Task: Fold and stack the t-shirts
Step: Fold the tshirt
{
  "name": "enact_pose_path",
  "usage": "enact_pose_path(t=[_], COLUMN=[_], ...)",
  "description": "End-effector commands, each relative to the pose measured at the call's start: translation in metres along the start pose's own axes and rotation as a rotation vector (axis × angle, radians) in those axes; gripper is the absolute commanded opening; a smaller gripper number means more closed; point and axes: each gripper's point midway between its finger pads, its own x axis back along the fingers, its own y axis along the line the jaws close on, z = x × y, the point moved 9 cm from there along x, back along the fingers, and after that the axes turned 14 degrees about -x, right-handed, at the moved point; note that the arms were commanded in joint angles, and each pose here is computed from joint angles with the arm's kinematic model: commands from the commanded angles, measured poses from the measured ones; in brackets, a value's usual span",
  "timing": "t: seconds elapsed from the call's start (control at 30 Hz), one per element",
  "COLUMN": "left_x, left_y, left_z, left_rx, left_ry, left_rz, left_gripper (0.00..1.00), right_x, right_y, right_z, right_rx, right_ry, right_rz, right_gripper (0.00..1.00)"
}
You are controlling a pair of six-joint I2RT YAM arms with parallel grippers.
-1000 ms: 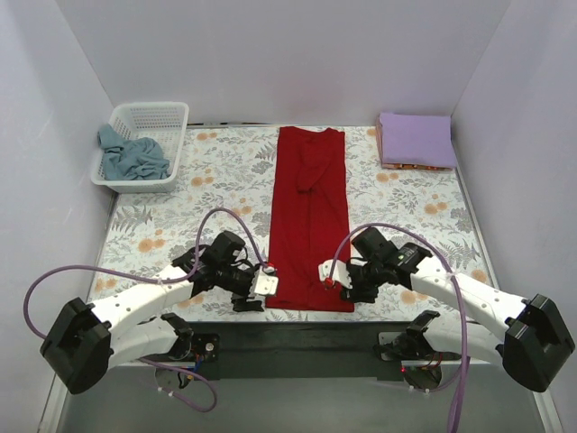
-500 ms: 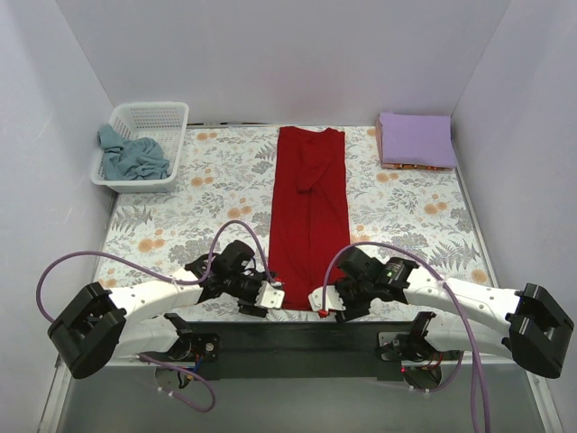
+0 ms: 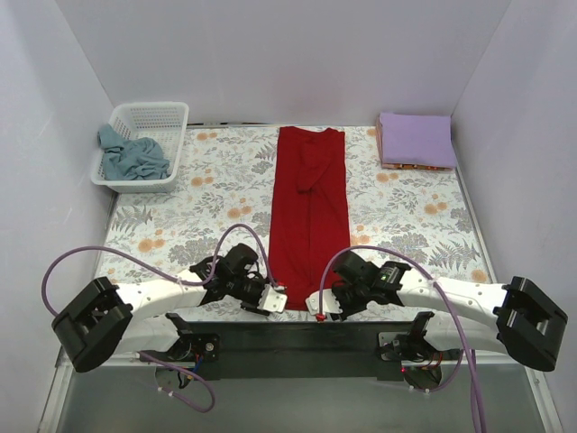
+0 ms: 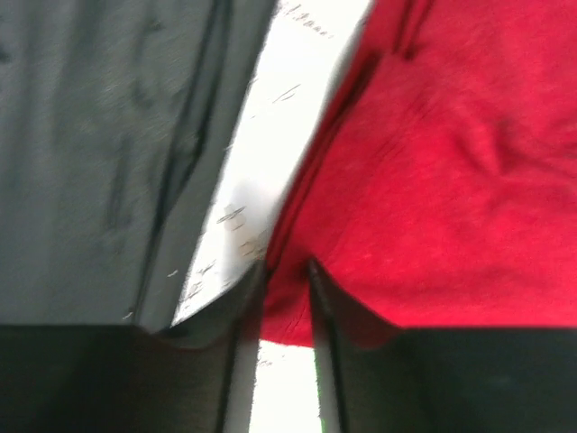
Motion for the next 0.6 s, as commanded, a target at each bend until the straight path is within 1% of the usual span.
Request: enact_pose_path(t=[0.0,0.03,0.07,0.1,0.13,0.2,0.23,0.3,0.33,0.43,0.53,0.57], left_x=[-0.006,-0.011,-0.013,-0.014,-0.015,-0.014,-0.012,-0.007,-0.007,0.001,0.011,0.015], left_y=[-0.006,-0.009,-0.006,-0.004,-0.003,0.003,0.005,0.008,0.007,0.012,0.032,0.037], left_z=[0.007,0.012,0.012,0.014,0.014,0.005,0.000,-0.014,-0.021,-0.036,-0.040,-0.042], left_rx=[0.003,0.028,0.039,0.053,0.073,0.055,0.052,0.027,0.012,0.011,0.083,0.104], left_ry=[0.034,0.054,0.062,0.078,0.080,0.033,0.010,-0.023,-0.036,-0.053,-0.039,-0.080], left_rz=[0.032,0.060,0.062,0.063,0.066,0.051,0.042,0.019,0.034,0.006,-0.105,-0.101], left_gripper=[0.31,0.26,0.19,0.15,0.08,0.02,0.00,0.00,0.00,0.00,0.00,0.00], right_x=[-0.019,-0.019,-0.022,-0.022,-0.021,-0.016,-0.013,-0.005,-0.005,0.009,0.022,0.029], right_y=[0.003,0.000,-0.001,-0.001,-0.004,-0.005,-0.007,-0.004,0.001,-0.002,-0.009,-0.014], right_z=[0.029,0.032,0.034,0.035,0.032,0.025,0.017,0.007,0.006,-0.009,-0.022,-0.029], right_rx=[-0.033,-0.029,-0.027,-0.028,-0.031,-0.038,-0.034,0.007,0.066,0.137,0.138,0.142], right_ry=[0.128,0.152,0.166,0.173,0.168,0.145,0.111,0.056,0.048,-0.039,-0.067,-0.089], right_rz=[0.042,0.076,0.084,0.088,0.100,0.103,0.097,0.115,0.113,0.199,0.248,0.271], right_gripper=[0.26,0.20,0.16,0.11,0.02,0.01,0.01,0.01,0.01,0.01,0.01,0.01])
